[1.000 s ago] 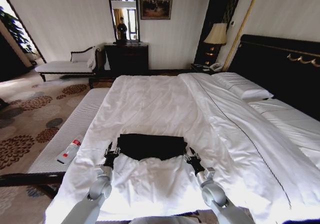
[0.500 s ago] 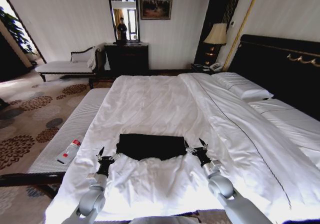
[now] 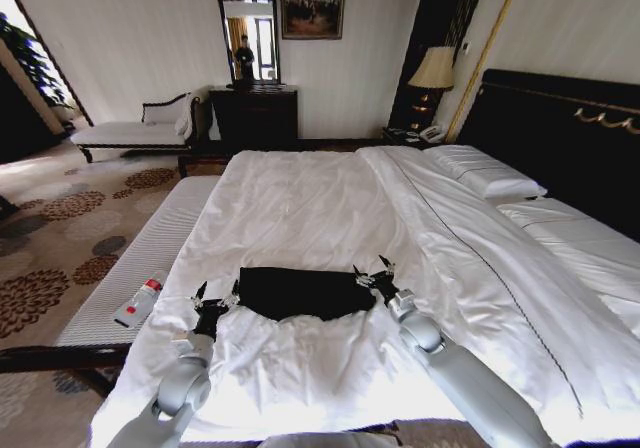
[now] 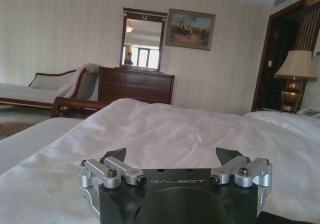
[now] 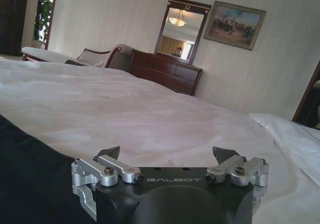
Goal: Fold the clothes on the bed.
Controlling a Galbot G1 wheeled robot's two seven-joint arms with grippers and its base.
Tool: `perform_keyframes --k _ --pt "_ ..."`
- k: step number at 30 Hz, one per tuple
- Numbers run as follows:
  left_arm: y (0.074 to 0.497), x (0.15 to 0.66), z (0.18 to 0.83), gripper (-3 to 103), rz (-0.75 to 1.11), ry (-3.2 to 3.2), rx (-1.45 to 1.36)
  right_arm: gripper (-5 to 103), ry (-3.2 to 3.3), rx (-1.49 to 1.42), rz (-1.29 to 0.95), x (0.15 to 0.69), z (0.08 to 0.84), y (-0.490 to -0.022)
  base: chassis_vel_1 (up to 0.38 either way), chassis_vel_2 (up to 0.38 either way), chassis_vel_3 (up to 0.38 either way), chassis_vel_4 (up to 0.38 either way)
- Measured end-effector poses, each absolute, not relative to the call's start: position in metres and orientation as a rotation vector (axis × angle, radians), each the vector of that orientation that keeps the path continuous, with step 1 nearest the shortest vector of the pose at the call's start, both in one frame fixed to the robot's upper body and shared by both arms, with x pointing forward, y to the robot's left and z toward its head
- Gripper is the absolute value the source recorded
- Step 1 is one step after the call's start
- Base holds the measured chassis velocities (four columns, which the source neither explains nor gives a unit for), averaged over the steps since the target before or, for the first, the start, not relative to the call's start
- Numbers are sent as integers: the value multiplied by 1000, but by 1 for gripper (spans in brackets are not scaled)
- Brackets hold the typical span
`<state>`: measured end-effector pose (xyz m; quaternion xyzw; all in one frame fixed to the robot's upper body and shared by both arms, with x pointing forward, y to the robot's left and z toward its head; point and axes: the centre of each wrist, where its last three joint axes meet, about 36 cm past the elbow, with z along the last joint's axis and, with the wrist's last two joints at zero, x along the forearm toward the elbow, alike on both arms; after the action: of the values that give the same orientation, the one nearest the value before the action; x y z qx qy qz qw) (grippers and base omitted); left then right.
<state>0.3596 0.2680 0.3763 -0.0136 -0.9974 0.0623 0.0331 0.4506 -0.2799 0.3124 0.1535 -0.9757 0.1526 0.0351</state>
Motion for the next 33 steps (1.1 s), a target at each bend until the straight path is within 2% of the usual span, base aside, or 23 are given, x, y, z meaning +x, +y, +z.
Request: perform_keyframes --k 3,10,13,21,28,33 --pt "256 402 386 100 173 -3060 -146 100 -2972 496 514 448 299 -274 0 0 0 0" --pt "232 459 392 100 157 -3019 -237 100 -2936 502 561 430 281 -281 0 0 0 0" --pt "199 479 390 100 164 -2986 -322 100 -2924 492 572 414 275 -288 0 0 0 0" --pt "177 473 362 100 134 -2932 -378 100 -2922 469 550 394 274 -294 0 0 0 0" --pt "190 447 330 100 93 -2911 -374 100 -2937 456 533 390 278 -296 0 0 0 0" --pt "216 416 303 100 53 -2919 -306 100 -2940 449 512 387 278 -295 0 0 0 0"
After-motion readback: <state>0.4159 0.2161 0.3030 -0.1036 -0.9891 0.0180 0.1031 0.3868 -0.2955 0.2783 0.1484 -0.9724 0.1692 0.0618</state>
